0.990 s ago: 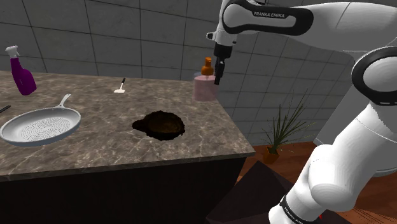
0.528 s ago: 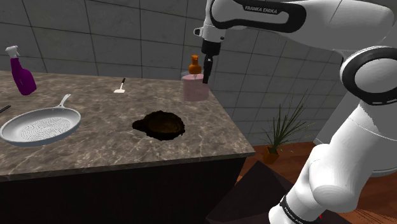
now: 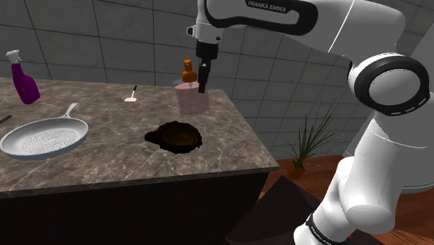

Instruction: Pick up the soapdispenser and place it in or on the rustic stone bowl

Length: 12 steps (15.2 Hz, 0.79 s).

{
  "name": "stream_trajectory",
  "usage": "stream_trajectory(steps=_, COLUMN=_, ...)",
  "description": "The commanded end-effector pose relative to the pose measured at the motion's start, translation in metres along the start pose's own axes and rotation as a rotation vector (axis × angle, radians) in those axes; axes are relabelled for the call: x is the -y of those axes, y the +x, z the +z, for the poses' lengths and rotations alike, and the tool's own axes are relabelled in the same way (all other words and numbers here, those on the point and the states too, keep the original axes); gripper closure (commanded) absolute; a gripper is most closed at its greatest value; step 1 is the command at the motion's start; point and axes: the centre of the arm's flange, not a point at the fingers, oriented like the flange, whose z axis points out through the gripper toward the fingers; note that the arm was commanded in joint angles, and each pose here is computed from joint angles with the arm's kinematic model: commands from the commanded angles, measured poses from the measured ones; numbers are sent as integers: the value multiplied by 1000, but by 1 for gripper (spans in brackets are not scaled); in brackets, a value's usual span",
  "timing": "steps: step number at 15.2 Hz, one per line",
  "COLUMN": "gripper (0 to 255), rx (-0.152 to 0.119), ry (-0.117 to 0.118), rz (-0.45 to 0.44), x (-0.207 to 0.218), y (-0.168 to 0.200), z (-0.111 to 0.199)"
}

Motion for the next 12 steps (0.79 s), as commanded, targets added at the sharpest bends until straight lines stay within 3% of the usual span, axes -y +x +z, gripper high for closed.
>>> stream_trajectory(steps=1, gripper=255, rx=-1, ry=0, rz=1, x=16, y=24, z=-2)
stream_trajectory(steps=3, gripper=255, rx=-1, ry=0, rz=1, x=34, y=50, z=-3)
stream_trajectory(steps=12, gripper=255, rx=-1, ry=0, rz=1, x=36, y=50, z=45)
